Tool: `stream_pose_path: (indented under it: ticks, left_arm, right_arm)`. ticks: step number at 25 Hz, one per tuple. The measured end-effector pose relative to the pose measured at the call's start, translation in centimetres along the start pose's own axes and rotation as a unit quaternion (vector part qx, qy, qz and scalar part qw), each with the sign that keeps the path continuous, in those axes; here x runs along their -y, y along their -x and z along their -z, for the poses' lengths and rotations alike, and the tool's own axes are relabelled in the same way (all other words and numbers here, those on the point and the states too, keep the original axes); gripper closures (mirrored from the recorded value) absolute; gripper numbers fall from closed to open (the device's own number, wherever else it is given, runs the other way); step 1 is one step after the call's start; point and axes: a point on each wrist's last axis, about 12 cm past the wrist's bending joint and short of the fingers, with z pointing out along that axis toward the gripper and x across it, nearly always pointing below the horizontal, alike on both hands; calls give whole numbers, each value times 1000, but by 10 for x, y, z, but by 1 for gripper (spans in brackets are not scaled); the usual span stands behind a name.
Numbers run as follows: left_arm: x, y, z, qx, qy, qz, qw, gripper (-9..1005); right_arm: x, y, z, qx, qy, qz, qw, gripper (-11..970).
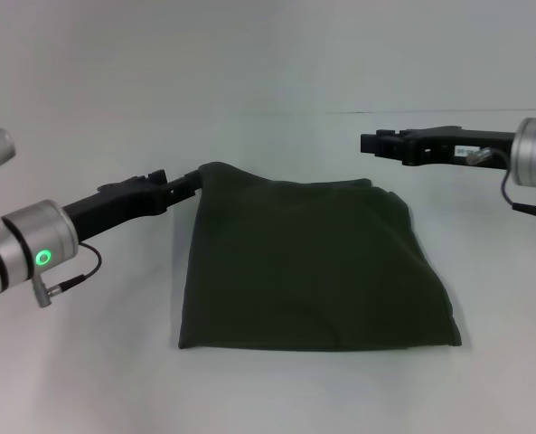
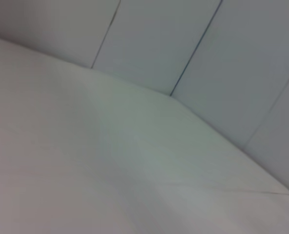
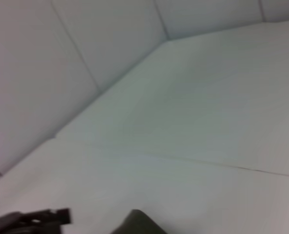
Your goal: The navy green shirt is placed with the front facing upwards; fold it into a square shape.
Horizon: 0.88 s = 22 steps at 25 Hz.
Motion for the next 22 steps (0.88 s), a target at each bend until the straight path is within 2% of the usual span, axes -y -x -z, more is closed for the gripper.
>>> stream_pose_path:
  ticks: [7,14,17,22]
  left_arm:
    - [3,-1,-17,-35,24,8,999,246]
    - [9,1,-28,-45,26,-6,999,114]
    - [12,1,-33,-50,27,-11,998,118]
    - [16,3,-43,-56,31,-15,998,122]
  right_arm:
    - [4,3,16,14,20,-15,1000,614]
    - [7,-2,19,15,16,-23,999,281]
    - [6,-4,18,13,18,-26,999,164]
    - [5,-8,17,13,16,-26,999,168]
